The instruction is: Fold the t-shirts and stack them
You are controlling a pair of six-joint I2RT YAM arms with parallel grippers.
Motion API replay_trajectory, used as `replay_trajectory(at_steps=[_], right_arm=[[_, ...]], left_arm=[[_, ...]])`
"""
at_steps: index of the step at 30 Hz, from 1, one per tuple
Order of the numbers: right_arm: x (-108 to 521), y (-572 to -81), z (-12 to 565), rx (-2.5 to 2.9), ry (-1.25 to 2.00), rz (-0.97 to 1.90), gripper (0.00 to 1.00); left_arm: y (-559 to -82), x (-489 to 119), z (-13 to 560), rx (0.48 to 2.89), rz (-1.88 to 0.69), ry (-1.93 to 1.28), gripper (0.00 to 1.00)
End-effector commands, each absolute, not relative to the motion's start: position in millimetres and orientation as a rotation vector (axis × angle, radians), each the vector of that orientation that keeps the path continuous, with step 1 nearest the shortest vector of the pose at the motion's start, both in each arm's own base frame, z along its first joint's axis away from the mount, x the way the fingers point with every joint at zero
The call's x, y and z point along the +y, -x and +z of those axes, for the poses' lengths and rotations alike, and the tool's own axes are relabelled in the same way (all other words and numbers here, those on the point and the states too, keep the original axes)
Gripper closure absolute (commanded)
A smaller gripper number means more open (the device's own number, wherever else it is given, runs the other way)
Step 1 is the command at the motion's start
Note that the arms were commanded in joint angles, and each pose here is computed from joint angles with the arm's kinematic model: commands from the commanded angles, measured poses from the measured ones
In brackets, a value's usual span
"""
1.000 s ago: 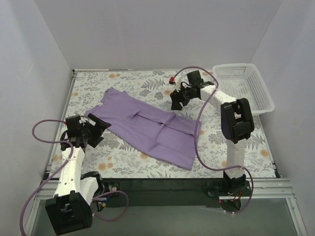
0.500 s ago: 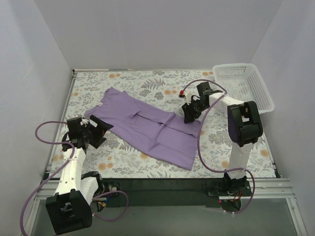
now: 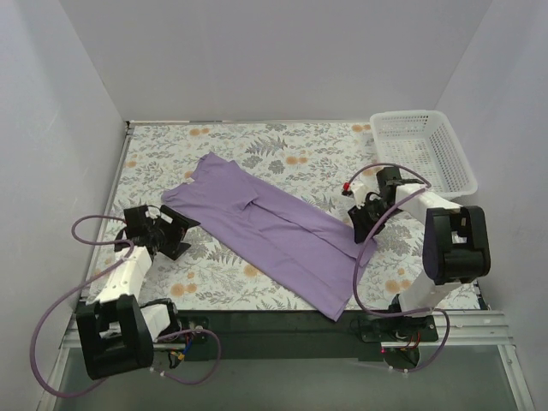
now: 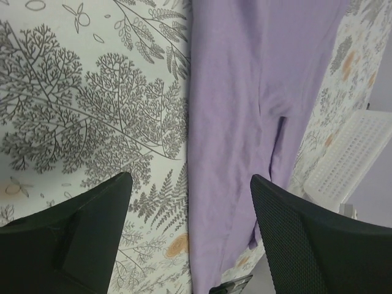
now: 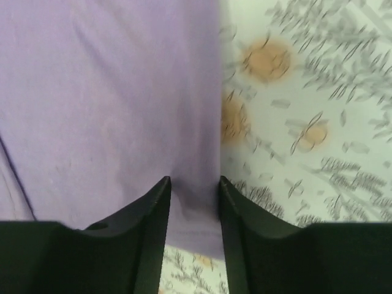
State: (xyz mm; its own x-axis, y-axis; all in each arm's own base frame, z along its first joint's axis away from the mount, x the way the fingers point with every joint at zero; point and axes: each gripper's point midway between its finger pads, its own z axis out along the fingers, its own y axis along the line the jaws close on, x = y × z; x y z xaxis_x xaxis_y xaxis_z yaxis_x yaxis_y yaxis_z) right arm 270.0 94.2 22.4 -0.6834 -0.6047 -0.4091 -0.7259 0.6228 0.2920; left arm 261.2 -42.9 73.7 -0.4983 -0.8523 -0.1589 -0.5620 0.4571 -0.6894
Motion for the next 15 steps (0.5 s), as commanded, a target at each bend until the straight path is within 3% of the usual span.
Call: replay_trajectory(at_steps=[1,2,6,15], right_arm=[[75,-239,33,2.602,1.169,0.599,0.55],[73,-237,42,2.577,1.170,0.579,0.48],[77,-249,70,2.451,1.185,0.538,0.38],[130,-280,109,2.232,1.123,0.882,0.35]], left_arm=[[-283,-41,65,2.197,-0.822,1.173,0.23],[-286,-39,60,2.212,-0.811,1.174,0.25],[-309,-32,43,2.266,-0.778,1.195,0.32],[-357,8,3,2.393,-0.498,1.344,0.52]])
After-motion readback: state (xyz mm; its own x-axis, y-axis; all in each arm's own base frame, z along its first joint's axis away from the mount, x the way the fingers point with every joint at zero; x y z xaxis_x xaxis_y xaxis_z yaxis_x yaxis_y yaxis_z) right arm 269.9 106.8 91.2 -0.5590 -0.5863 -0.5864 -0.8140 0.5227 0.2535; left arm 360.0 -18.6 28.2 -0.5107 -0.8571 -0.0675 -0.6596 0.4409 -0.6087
